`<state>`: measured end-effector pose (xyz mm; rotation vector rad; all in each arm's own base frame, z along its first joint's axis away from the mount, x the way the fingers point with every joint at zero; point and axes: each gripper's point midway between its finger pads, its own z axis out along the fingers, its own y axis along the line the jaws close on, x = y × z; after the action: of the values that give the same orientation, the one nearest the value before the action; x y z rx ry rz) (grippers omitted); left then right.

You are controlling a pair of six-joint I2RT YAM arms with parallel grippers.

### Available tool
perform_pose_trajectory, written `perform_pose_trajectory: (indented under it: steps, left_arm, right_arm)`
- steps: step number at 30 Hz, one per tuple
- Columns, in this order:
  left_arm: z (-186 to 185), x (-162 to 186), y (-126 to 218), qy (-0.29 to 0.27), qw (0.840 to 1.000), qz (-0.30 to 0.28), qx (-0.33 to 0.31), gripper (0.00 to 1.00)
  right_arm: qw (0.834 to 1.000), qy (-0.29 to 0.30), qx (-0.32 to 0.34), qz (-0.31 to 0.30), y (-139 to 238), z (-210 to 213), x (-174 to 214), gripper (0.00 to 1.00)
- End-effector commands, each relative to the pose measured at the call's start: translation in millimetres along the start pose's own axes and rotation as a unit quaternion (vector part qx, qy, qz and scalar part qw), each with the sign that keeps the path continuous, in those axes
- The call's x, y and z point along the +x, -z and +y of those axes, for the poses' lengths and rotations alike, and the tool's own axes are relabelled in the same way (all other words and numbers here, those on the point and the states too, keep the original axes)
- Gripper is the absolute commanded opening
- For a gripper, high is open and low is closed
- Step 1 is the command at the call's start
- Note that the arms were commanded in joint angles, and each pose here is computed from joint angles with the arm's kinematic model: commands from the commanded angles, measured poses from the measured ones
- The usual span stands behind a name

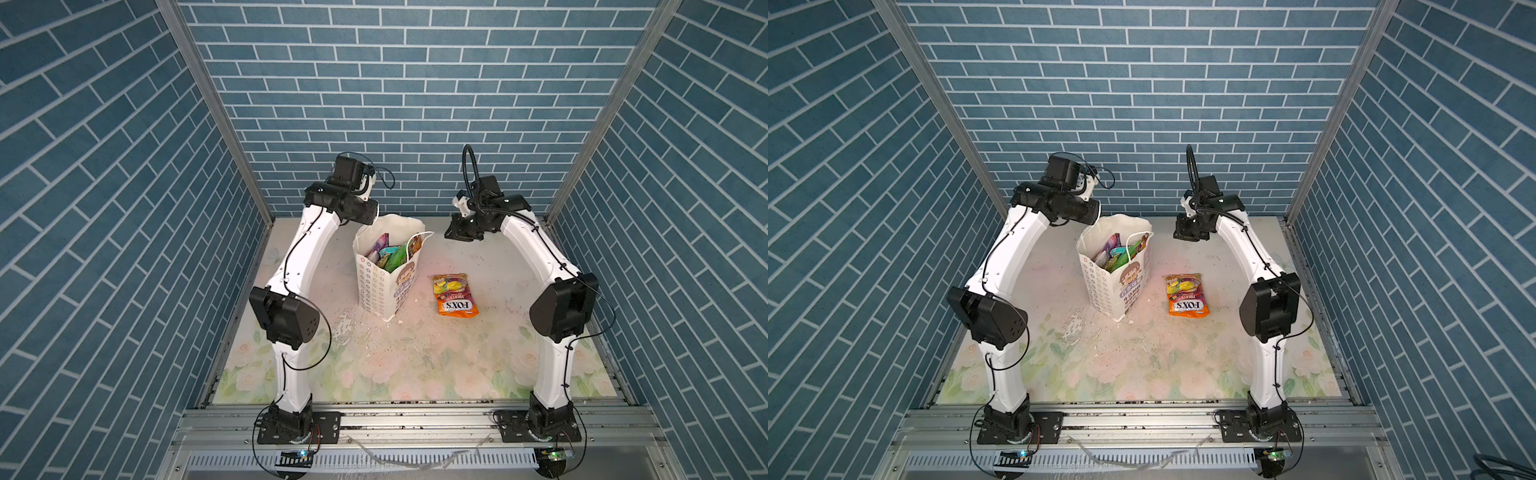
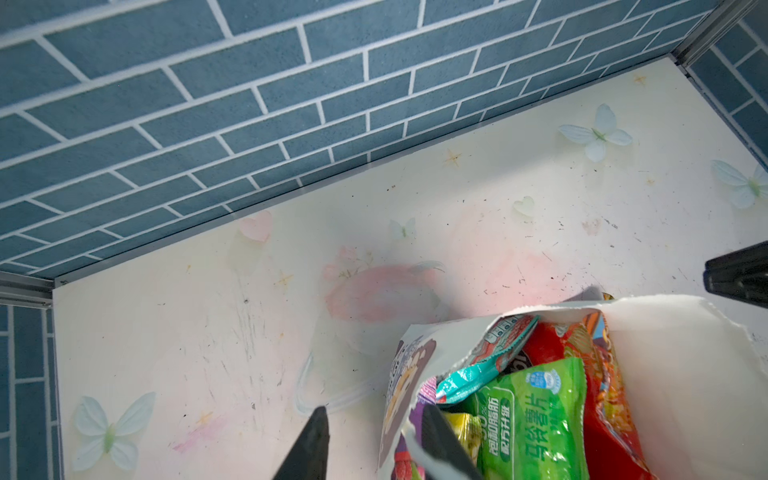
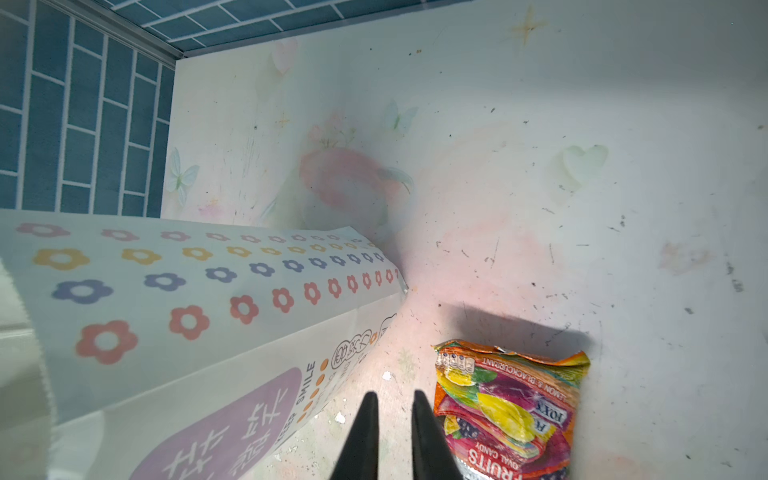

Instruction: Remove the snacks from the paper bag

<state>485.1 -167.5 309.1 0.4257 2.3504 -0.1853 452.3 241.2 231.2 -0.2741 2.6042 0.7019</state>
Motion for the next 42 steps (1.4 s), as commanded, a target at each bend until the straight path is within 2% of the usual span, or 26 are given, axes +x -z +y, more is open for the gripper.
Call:
perform_pose_trajectory:
  steps: [1, 10, 12, 15, 18, 21, 24, 27, 33, 36, 42]
  left_arm:
    - [4.6, 4.8, 30.2, 0.0, 1.0, 0.003, -0.012, 0.39]
    - [23.6, 37.8, 43.6, 0.01, 0.996, 0.043, -0.071, 0.4]
    - [33.1, 41.0, 58.1, 0.011, 0.994, 0.03, -0.101, 0.39]
    - [41.6, 37.0, 87.5, 0.017, 0.991, -0.019, -0.128, 0.4]
    - [36.2, 32.7, 112.0, 0.019, 0.991, -0.057, -0.116, 0.39]
    - [23.6, 33.3, 121.0, 0.016, 0.995, -0.064, -0.08, 0.39]
    - [-2.2, 34.9, 118.3, 0.011, 0.998, -0.066, -0.009, 0.39]
    - [-25.3, 40.2, 105.1, 0.006, 0.998, -0.051, 0.046, 0.39]
    - [-55.7, 46.3, 79.4, -0.02, 0.995, -0.021, 0.097, 0.39]
    - [-51.8, 46.1, 69.3, -0.026, 0.996, -0.013, 0.081, 0.41]
    - [-17.7, 46.0, 53.7, -0.037, 0.999, 0.013, -0.019, 0.42]
  right_arm:
    - [0.999, 0.032, 0.032, -0.025, 31.3, -1.4, -2.5, 0.17]
    - [0.989, 0.073, 0.016, -0.125, 94.9, 31.7, -42.7, 0.17]
    - [0.987, 0.081, 0.002, -0.14, 105.1, 43.7, -47.6, 0.16]
    - [0.982, 0.101, -0.019, -0.161, 117.0, 64.1, -51.7, 0.16]
    - [0.973, 0.123, -0.065, -0.182, 128.7, 93.2, -55.6, 0.16]
    - [0.965, 0.147, -0.114, -0.185, 133.3, 126.8, -54.0, 0.16]
    - [0.959, 0.168, -0.16, -0.165, 126.8, 157.9, -45.2, 0.15]
    - [0.96, 0.166, -0.179, -0.139, 109.8, 171.3, -39.4, 0.15]
    - [0.961, 0.151, -0.202, -0.115, 81.4, 187.0, -36.0, 0.15]
    - [0.963, 0.147, -0.205, -0.099, 69.9, 192.3, -28.9, 0.15]
    - [0.968, 0.148, -0.193, -0.061, 52.8, 193.4, -9.3, 0.15]
